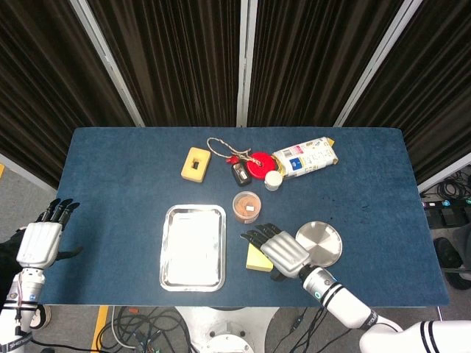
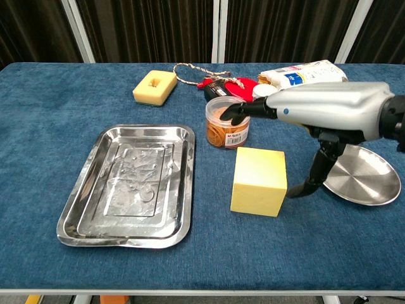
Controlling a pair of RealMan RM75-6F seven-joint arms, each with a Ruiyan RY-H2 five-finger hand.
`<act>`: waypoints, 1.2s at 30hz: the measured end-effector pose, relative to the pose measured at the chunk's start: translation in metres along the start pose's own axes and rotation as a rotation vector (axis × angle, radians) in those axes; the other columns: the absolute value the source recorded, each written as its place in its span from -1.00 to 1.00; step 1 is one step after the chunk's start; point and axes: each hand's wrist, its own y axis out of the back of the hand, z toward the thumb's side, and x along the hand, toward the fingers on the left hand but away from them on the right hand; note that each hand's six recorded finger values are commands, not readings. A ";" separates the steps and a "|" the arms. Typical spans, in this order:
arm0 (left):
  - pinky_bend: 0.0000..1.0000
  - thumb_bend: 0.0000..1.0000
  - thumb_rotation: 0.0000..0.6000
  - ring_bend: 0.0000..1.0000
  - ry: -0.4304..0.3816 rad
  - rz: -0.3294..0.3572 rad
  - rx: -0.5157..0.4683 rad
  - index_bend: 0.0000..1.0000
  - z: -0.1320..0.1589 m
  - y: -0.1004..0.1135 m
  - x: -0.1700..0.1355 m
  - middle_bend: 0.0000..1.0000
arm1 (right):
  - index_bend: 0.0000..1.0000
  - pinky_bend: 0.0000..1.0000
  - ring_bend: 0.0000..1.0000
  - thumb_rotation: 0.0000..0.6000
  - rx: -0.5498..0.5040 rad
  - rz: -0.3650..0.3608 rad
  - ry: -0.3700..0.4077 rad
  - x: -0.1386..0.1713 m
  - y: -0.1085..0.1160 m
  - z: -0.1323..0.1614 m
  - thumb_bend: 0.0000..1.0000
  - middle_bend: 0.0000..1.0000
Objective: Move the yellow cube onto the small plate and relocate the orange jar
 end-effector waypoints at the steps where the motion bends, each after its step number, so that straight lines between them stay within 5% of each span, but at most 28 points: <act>1: -0.46 -0.97 1.00 -0.89 0.000 0.001 0.000 -0.73 0.000 0.000 0.000 -0.82 | -1.00 -0.80 -1.00 1.00 -0.006 0.003 -0.006 -0.002 -0.004 -0.001 -0.90 -0.82; 9: -0.46 -0.97 1.00 -0.89 0.009 0.006 0.000 -0.72 -0.004 0.001 -0.001 -0.82 | -1.00 -0.77 -1.00 1.00 -0.037 0.028 -0.053 -0.022 -0.026 -0.011 -0.88 -0.80; 18: -0.46 -0.97 1.00 -0.89 0.016 -0.001 0.000 -0.73 -0.007 -0.001 0.000 -0.82 | -1.00 -0.17 -0.53 1.00 -0.076 0.019 -0.047 -0.035 -0.033 -0.008 -0.76 -0.52; 23: -0.46 -0.97 1.00 -0.89 0.016 -0.002 -0.001 -0.73 -0.008 -0.002 0.000 -0.82 | -1.00 0.16 -0.22 1.00 -0.067 -0.025 -0.037 -0.037 -0.030 -0.005 -0.53 -0.25; 30: -0.46 -0.97 1.00 -0.89 0.004 0.004 -0.006 -0.73 -0.004 0.001 0.001 -0.82 | -1.00 0.20 -0.19 1.00 -0.045 -0.103 -0.031 -0.023 -0.010 -0.006 -0.45 -0.22; 36: -0.46 -0.97 1.00 -0.89 -0.014 0.008 -0.006 -0.73 0.002 0.003 0.003 -0.82 | -1.00 0.20 -0.19 1.00 -0.009 -0.169 -0.148 0.012 0.012 -0.044 -0.46 -0.21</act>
